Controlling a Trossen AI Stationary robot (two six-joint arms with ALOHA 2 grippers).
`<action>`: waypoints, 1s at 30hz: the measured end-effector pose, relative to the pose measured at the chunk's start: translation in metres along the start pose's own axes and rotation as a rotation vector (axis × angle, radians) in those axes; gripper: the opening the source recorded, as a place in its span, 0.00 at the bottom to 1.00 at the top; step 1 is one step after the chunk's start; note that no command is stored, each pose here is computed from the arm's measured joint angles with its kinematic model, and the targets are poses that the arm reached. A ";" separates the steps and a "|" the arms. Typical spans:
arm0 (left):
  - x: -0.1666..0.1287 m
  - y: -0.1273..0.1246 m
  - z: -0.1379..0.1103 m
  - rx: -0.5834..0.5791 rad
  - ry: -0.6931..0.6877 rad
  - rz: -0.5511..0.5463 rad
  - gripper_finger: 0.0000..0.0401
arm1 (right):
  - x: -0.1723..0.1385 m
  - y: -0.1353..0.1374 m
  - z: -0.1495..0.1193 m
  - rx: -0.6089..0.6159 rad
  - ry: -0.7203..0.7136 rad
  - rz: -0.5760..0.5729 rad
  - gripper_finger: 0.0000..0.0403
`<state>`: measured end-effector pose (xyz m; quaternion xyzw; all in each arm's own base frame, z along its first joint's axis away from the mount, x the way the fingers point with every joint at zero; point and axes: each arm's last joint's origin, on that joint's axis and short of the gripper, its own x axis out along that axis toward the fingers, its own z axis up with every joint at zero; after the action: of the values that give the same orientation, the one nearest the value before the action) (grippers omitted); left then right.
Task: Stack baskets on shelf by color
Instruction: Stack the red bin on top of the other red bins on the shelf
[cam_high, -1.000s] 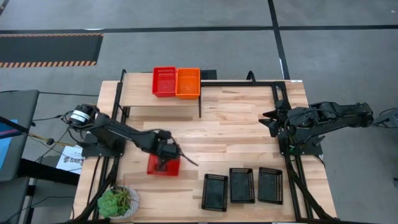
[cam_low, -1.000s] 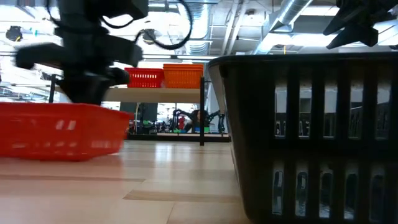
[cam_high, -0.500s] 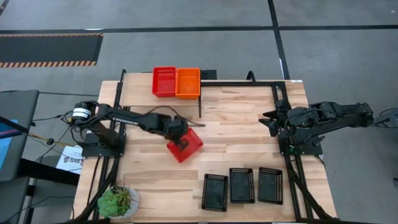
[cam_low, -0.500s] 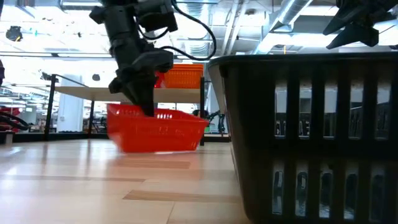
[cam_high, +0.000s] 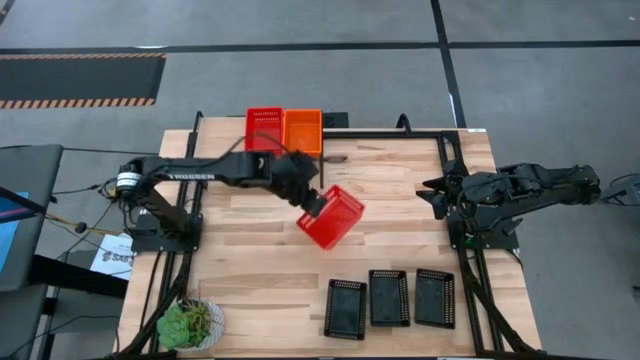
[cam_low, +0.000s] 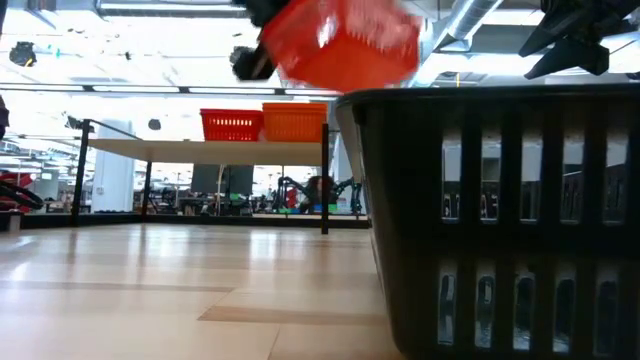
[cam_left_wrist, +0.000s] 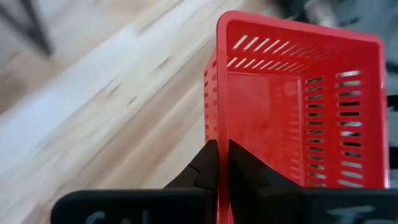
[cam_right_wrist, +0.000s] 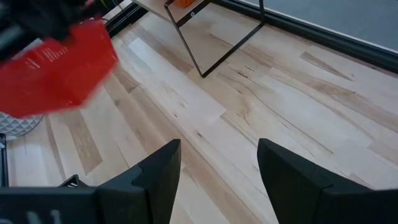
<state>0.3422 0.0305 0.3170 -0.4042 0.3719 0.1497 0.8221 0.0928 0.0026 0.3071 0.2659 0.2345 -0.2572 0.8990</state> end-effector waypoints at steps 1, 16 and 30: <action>-0.008 -0.006 0.007 0.010 -0.021 -0.024 0.01 | 0.000 0.000 0.000 0.000 0.000 0.000 0.58; -0.149 -0.027 0.084 0.163 -0.608 0.277 0.01 | 0.000 0.000 0.000 0.000 0.000 0.000 0.58; -0.195 0.060 0.105 -0.168 -0.594 0.749 0.01 | 0.000 0.000 0.000 0.000 -0.003 -0.003 0.58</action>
<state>0.2287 0.1608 0.4683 -0.2473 0.2275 0.5737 0.7470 0.0928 0.0025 0.3071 0.2652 0.2337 -0.2588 0.8989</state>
